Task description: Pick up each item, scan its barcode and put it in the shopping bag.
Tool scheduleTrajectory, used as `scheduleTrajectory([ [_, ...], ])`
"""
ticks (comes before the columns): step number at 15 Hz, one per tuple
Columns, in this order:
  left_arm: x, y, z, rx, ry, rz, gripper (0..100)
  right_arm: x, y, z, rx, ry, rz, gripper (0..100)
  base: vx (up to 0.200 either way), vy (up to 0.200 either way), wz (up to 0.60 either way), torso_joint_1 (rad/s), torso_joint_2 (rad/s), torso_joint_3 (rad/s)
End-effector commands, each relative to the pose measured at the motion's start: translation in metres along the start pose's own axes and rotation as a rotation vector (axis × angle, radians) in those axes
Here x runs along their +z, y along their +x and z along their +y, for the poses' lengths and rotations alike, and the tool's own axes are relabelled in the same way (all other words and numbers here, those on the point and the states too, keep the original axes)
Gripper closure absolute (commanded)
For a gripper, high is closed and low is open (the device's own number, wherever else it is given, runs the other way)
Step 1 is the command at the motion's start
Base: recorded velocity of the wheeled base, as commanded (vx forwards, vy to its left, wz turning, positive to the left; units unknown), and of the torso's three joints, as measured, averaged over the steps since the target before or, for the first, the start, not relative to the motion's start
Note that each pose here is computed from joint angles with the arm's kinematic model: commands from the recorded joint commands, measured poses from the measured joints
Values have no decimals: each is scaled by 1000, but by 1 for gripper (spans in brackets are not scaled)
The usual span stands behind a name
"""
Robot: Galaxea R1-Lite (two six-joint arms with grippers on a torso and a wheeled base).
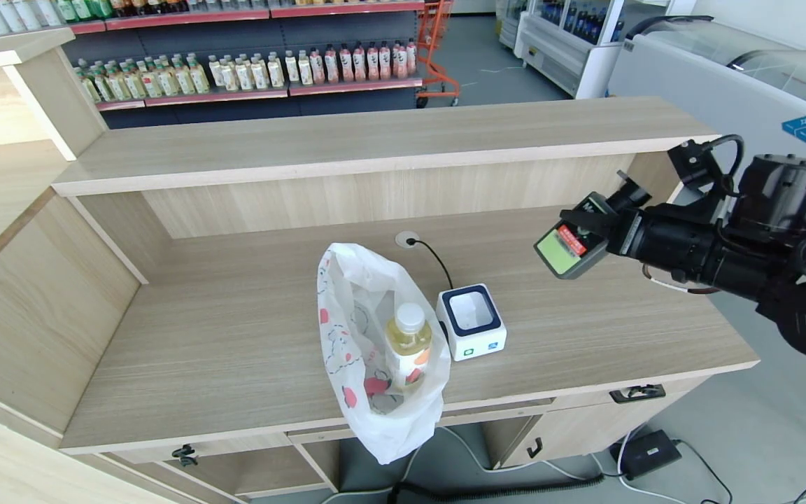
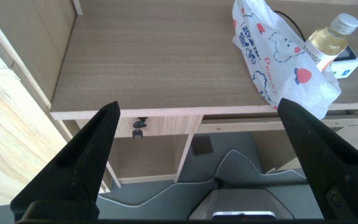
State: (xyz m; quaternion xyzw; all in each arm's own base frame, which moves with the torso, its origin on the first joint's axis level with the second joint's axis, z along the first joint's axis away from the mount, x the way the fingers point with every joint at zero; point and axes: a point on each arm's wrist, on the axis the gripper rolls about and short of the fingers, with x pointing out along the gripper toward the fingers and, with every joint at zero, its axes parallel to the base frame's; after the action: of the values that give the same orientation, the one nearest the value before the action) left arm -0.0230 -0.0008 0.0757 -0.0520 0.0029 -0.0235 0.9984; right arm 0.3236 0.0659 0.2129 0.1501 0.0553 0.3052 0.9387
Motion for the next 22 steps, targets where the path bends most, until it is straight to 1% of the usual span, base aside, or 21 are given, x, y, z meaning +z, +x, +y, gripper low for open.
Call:
scheduleTrajectory([
  [1, 0, 0, 0, 0, 0, 0, 0, -23, 36, -17, 16, 59, 62, 100, 0, 0, 0, 0, 0, 0],
  [3, 0, 0, 0, 0, 0, 0, 0, -31, 44, -23, 44, 63, 89, 100, 0, 0, 0, 0, 0, 0],
  [5, 0, 0, 0, 0, 0, 0, 0, -44, 49, -28, 43, 56, 129, 100, 0, 0, 0, 0, 0, 0],
  [7, 0, 0, 0, 0, 0, 0, 0, -57, 52, -27, 46, 52, 163, 100, 0, 0, 0, 0, 0, 0],
  [10, 0, 0, 0, 0, 0, 0, 0, -65, 59, -30, 47, 6, 180, 100, 0, 0, 0, 0, 0, 0],
  [12, 0, 0, 0, 0, 0, 0, 0, -65, 66, -26, 64, 2, 177, 100, 0, 0, 0, 0, 0, 0],
  [17, 0, 0, 0, 0, 0, 0, 0, -73, 77, -15, 103, -28, 191, 100, 0, 0, 0, 0, 0, 0],
  [20, 0, 0, 0, 0, 0, 0, 0, -83, 84, -13, 89, -53, 206, 100, 0, 0, 0, 0, 0, 0],
  [22, 0, 0, 0, 0, 0, 0, 0, -84, 88, -10, 83, -60, 199, 100, 0, 0, 0, 0, 0, 0],
])
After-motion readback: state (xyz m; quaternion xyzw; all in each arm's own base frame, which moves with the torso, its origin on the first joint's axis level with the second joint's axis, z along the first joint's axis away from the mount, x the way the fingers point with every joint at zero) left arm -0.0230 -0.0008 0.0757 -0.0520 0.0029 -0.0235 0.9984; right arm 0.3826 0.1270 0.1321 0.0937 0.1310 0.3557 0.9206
